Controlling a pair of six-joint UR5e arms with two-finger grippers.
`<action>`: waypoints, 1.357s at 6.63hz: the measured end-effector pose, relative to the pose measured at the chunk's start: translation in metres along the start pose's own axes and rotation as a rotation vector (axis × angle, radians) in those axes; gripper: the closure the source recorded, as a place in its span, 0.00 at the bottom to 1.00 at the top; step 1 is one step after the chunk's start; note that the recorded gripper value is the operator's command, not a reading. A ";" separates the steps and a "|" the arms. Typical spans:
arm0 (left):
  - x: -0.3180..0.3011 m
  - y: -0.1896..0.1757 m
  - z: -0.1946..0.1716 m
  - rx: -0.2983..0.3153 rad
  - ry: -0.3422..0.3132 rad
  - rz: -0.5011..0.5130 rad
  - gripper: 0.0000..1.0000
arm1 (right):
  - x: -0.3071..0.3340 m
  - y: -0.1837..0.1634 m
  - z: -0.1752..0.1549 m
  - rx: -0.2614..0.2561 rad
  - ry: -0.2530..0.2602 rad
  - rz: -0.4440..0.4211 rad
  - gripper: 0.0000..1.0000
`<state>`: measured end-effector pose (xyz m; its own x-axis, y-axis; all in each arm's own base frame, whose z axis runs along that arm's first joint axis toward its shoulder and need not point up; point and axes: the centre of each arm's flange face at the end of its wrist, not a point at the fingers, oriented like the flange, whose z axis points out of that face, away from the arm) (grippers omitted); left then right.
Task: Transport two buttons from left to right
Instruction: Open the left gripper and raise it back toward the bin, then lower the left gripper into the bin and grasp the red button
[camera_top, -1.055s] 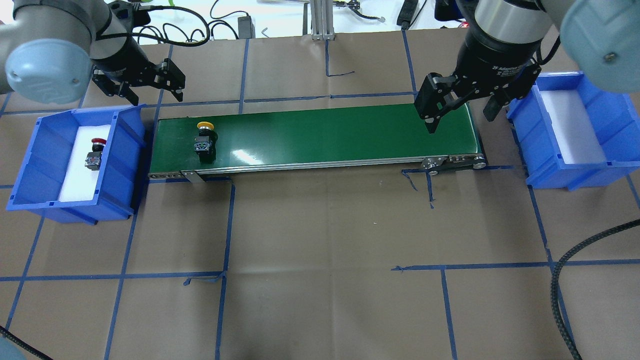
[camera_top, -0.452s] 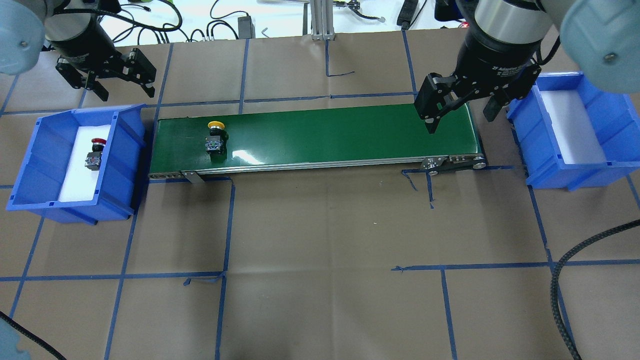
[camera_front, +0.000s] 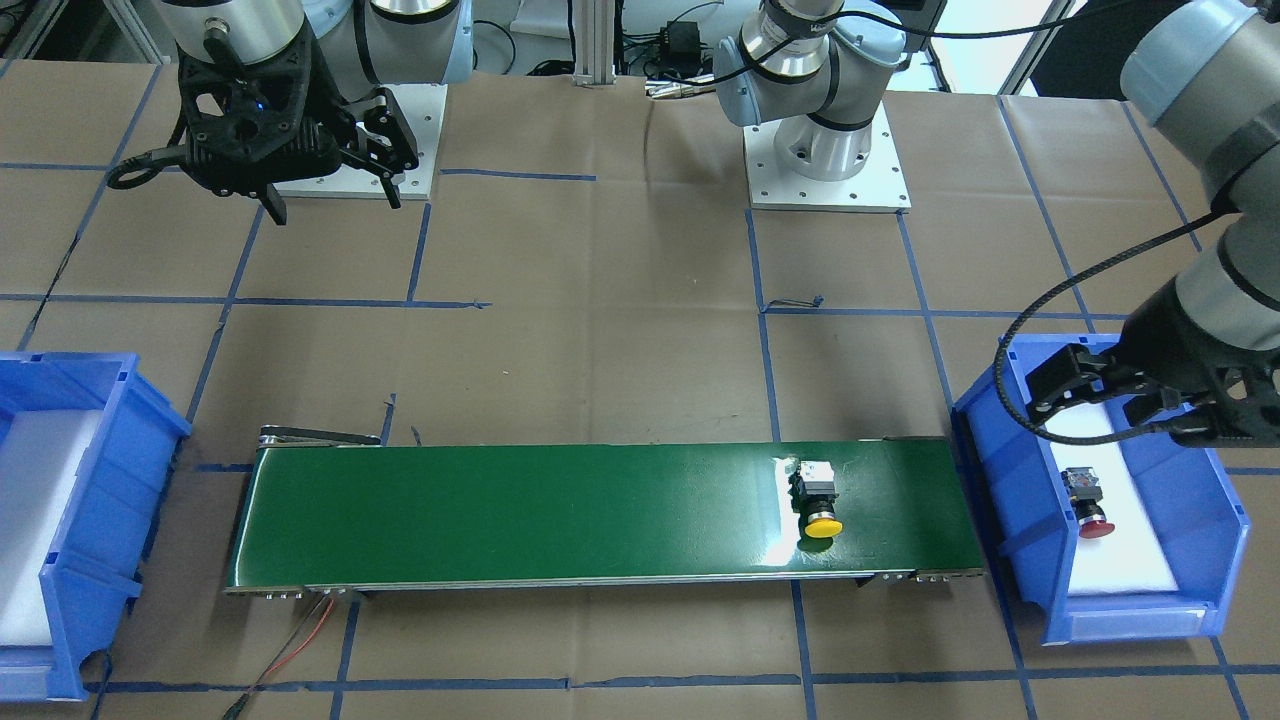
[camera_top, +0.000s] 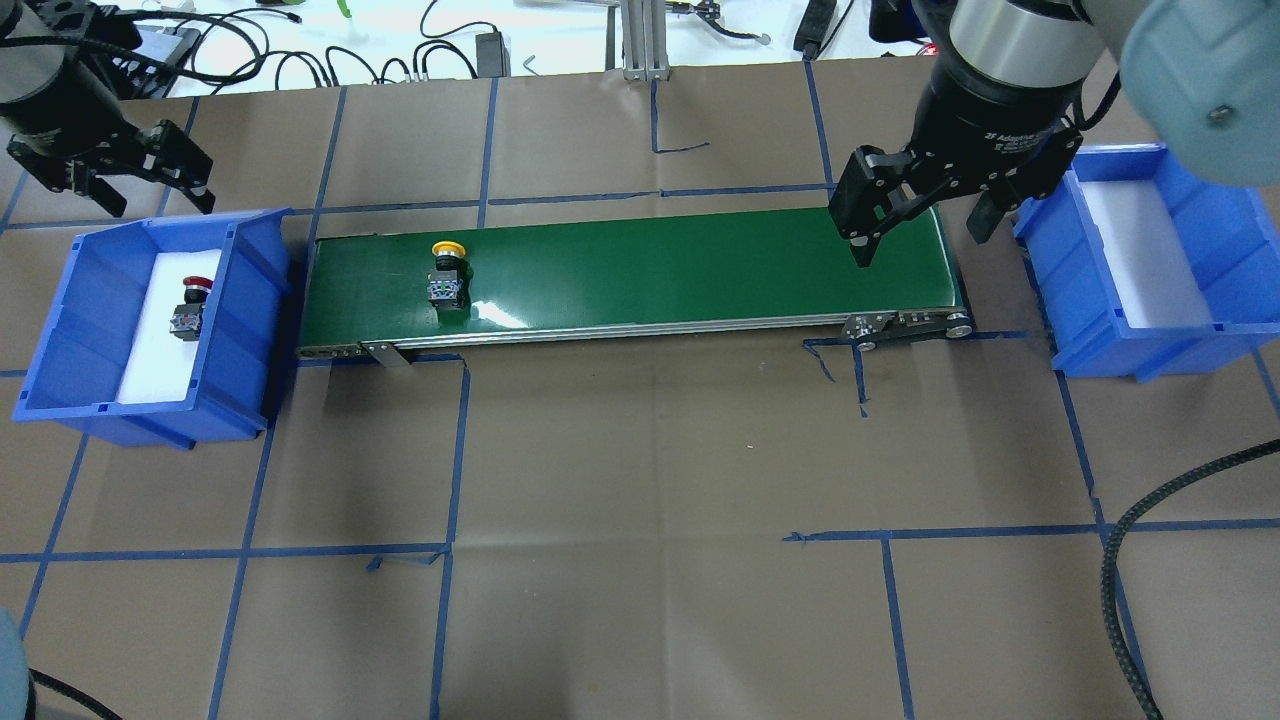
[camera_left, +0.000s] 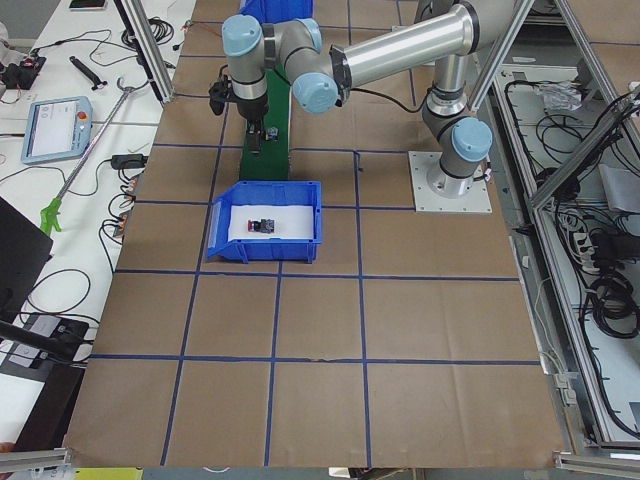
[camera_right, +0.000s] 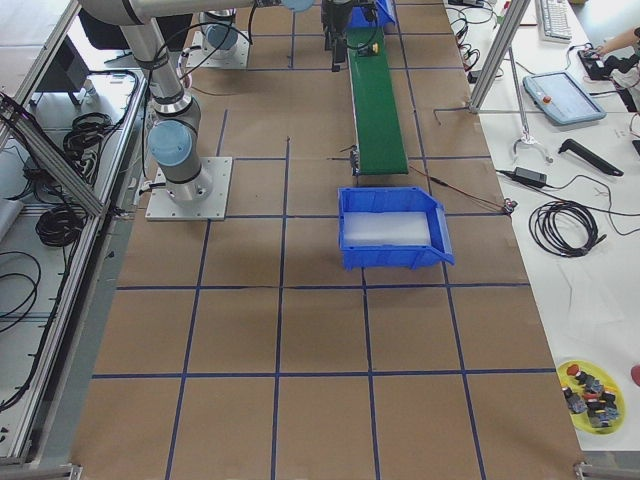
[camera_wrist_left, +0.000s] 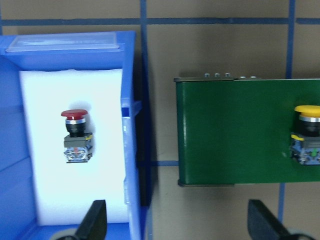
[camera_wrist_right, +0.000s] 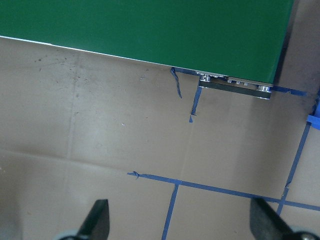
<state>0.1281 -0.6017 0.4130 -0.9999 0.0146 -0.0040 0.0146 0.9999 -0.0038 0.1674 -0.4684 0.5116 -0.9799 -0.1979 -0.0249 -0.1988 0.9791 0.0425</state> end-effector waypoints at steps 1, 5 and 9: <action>-0.033 0.004 0.009 -0.007 0.004 0.001 0.00 | 0.000 0.000 0.000 0.000 0.000 0.000 0.00; -0.077 -0.009 0.062 0.014 -0.008 0.024 0.01 | 0.000 0.000 0.000 0.000 0.000 0.000 0.00; -0.092 -0.033 0.133 0.016 0.002 0.028 0.01 | 0.000 0.000 0.000 0.000 0.000 0.000 0.00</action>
<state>0.2202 -0.6363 0.2809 -0.9991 0.0427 -0.0028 0.0428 0.9989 -0.0192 0.1673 -0.4684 0.5115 -0.9799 -0.1979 -0.0244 -0.1988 0.9791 0.0425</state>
